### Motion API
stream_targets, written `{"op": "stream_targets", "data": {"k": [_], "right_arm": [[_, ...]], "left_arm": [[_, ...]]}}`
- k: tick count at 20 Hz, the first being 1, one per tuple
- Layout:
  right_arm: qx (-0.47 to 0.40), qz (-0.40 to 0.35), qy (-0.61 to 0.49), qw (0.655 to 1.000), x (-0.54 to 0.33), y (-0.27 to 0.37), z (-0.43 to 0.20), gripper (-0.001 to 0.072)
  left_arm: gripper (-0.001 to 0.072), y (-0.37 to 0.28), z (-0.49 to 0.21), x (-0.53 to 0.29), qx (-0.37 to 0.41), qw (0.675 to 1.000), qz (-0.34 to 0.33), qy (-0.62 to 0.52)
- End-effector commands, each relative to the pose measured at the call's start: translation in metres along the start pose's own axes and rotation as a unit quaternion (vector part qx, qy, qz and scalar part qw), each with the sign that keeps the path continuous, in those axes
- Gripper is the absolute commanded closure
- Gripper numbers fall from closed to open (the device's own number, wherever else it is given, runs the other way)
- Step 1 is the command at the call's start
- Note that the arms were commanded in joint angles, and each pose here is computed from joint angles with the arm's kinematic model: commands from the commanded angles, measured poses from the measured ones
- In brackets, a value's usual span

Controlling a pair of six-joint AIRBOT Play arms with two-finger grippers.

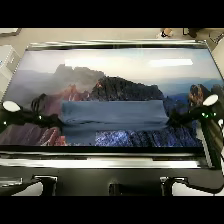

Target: Fold the clothes and pants, and hang the long-sleeved shirts on hangers.

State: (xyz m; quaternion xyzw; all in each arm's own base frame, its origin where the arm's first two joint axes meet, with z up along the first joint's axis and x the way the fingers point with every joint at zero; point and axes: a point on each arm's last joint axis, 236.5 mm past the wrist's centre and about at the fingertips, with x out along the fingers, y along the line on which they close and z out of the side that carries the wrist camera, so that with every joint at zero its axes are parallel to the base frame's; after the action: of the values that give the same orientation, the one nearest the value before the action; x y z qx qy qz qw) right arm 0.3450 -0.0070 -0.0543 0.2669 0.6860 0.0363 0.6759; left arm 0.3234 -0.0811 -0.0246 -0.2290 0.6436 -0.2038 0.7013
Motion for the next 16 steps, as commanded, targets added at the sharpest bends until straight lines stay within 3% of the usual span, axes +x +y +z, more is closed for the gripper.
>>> {"op": "stream_targets", "data": {"k": [1, 8, 13, 14, 15, 16], "right_arm": [[-0.013, -0.008, -0.068, 0.998, -0.006, 0.031, 0.068, 0.0673], [0.025, -0.002, -0.053, 0.998, 0.031, 0.034, 0.108, 0.0672], [0.044, -0.001, -0.038, 0.998, 0.043, 0.03, 0.106, 0.0664], [0.045, 0.003, -0.037, 0.998, 0.041, 0.032, 0.105, 0.0608], [0.047, 0.007, -0.034, 0.998, 0.036, 0.033, 0.102, 0.0507], [0.048, 0.009, -0.032, 0.998, 0.029, 0.032, 0.101, 0.0321]], "left_arm": [[0.0689, 0.001, 0.064, -0.011, 0.003, 0.999, 0.01, -0.038], [0.0688, 0.014, 0.146, 0.015, 0.005, 0.999, 0.009, -0.045], [0.0688, 0.021, 0.138, 0.06, 0.0, 1.0, 0.003, 0.007], [0.0681, 0.021, 0.133, 0.063, -0.001, 1.0, 0.0, 0.02], [0.0607, 0.02, 0.129, 0.061, -0.001, 1.0, -0.002, 0.027], [0.0414, 0.018, 0.126, 0.055, 0.0, 0.999, -0.005, 0.034]]}}
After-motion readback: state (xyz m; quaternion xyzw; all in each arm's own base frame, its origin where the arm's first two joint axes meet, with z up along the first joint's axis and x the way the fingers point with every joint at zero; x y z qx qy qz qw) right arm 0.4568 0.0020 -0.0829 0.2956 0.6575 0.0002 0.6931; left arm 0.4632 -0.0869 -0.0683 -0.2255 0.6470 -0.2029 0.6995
